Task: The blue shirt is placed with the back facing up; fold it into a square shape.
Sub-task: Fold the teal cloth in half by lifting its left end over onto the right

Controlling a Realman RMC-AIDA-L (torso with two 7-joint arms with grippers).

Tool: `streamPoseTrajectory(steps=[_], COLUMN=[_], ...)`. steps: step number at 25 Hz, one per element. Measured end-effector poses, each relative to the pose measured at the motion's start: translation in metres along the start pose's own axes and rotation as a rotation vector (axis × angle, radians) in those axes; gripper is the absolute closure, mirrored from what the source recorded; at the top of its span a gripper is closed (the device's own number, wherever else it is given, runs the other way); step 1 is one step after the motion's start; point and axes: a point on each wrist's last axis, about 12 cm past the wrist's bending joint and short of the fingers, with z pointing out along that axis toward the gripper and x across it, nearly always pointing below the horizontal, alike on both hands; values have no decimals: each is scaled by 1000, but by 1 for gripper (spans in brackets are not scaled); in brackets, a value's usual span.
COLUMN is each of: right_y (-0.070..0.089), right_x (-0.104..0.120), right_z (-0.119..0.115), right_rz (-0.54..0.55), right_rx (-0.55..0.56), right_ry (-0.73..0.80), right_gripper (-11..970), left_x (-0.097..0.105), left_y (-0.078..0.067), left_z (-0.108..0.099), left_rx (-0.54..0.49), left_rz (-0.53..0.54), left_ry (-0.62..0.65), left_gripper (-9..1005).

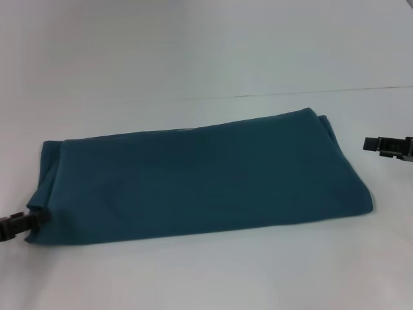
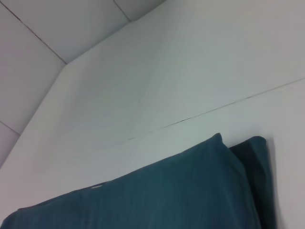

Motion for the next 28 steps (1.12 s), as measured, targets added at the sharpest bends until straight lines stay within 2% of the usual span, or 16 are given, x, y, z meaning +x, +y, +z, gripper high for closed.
streamPoseTrajectory(steps=[6,14,20,28], right_y=[1,2,2,2], right_x=[-1,-4,-6,-5], right_z=[2,3,2,1], right_rz=[-3,-9,-11,-5], right_rx=[0,-2,-2,0], right_ry=[-2,-1,-1,2], right_gripper=[318,319,318,319], left_x=[8,22,20,12], left_y=[9,10,4,-1], left_z=[-17,-26,-16,10], left_rx=[-26,-21,16,15], left_rz=[-68,-170,-180,-164], left_ry=[-37,64,83,115], left_gripper=[229,228,228,228])
